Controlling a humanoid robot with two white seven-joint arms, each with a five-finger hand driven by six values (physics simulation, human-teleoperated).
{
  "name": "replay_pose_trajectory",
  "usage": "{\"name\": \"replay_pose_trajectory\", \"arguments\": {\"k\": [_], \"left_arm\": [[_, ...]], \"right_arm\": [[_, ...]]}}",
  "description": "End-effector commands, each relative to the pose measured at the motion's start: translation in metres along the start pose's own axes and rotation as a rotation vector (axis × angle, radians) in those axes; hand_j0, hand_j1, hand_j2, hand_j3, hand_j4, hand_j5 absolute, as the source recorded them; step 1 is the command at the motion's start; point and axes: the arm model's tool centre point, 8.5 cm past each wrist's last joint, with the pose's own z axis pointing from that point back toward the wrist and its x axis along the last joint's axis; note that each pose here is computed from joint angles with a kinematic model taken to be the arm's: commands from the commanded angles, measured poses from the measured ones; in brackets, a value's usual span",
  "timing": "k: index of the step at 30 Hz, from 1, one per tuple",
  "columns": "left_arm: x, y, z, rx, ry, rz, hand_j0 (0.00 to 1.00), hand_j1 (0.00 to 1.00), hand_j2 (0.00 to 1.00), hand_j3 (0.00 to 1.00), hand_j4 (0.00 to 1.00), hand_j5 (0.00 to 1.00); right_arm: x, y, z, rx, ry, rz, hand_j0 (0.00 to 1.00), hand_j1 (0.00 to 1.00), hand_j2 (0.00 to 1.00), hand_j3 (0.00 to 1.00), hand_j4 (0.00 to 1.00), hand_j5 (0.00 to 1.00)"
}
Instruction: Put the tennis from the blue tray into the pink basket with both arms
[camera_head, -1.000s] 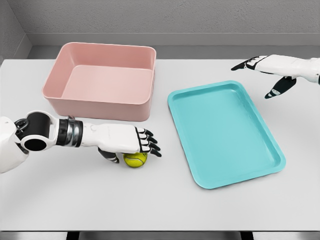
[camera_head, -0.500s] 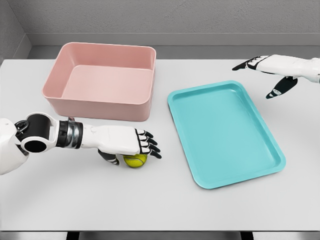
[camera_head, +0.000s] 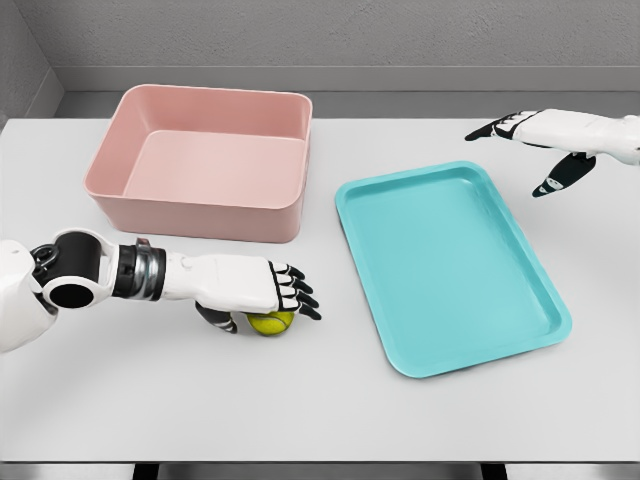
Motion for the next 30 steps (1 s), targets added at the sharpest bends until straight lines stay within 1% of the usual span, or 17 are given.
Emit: {"name": "replay_pose_trajectory", "arguments": {"k": [1, 4, 9, 11, 13, 16, 21, 22, 23, 26, 30], "left_arm": [[-0.0001, 0.0005, 0.0002, 0.004, 0.0, 0.005, 1.0, 1.0, 1.0, 1.0, 1.0, 1.0], [-0.0004, 0.0002, 0.0004, 0.003, 0.0, 0.007, 0.99, 0.99, 0.99, 0.99, 0.99, 0.99], [-0.0002, 0.0006, 0.0004, 0.008, -0.003, 0.013, 0.73, 0.73, 0.73, 0.73, 0.73, 0.73], [0.0, 0.0, 0.0002, 0.007, -0.003, 0.014, 0.73, 0.73, 0.73, 0.73, 0.73, 0.73], [-0.0002, -0.0002, 0.0008, 0.006, -0.002, 0.014, 0.69, 0.69, 0.69, 0.69, 0.69, 0.69], [0.0001, 0.0001, 0.0002, 0.008, -0.004, 0.015, 0.69, 0.69, 0.69, 0.69, 0.69, 0.69], [-0.0001, -0.0001, 0.0008, 0.007, -0.003, 0.015, 0.65, 0.65, 0.65, 0.65, 0.65, 0.65], [0.0001, -0.0007, 0.0006, 0.007, -0.003, 0.017, 0.64, 0.64, 0.64, 0.64, 0.64, 0.64], [-0.0001, -0.0009, 0.0011, 0.007, -0.002, 0.018, 0.63, 0.63, 0.63, 0.63, 0.63, 0.63], [-0.0005, -0.0014, 0.0022, 0.005, 0.0, 0.019, 0.6, 0.6, 0.6, 0.6, 0.6, 0.6], [-0.0011, -0.0005, 0.005, 0.012, 0.005, 0.02, 0.6, 0.6, 0.6, 0.6, 0.6, 0.6]], "right_arm": [[-0.0002, -0.0007, 0.0005, -0.004, 0.0, -0.005, 1.0, 1.0, 1.0, 1.0, 1.0, 1.0], [-0.0003, -0.0011, 0.0008, -0.006, 0.001, -0.005, 1.0, 1.0, 1.0, 1.0, 1.0, 1.0], [-0.0004, -0.0009, 0.0007, -0.004, 0.002, -0.003, 1.0, 1.0, 1.0, 1.0, 1.0, 1.0], [-0.0004, -0.0009, 0.0007, -0.004, 0.002, -0.003, 1.0, 1.0, 1.0, 1.0, 1.0, 1.0], [-0.0003, -0.0017, 0.0009, -0.005, 0.002, -0.002, 1.0, 1.0, 1.0, 1.0, 1.0, 1.0], [-0.0003, -0.0017, 0.0009, -0.005, 0.002, -0.002, 1.0, 1.0, 1.0, 1.0, 1.0, 1.0], [-0.0007, -0.0021, 0.0017, -0.007, 0.004, -0.002, 1.0, 1.0, 1.0, 1.0, 1.0, 1.0], [-0.0011, -0.0018, 0.0019, -0.005, 0.005, -0.003, 1.0, 1.0, 1.0, 1.0, 1.0, 1.0], [-0.0058, 0.0002, 0.0039, -0.003, 0.019, -0.012, 1.0, 1.0, 1.0, 1.0, 1.0, 1.0], [-0.0066, -0.0002, 0.0044, -0.003, 0.022, -0.012, 1.0, 1.0, 1.0, 1.0, 1.0, 1.0], [-0.0065, -0.001, 0.0045, -0.005, 0.022, -0.011, 1.0, 1.0, 1.0, 1.0, 1.0, 1.0]]}}
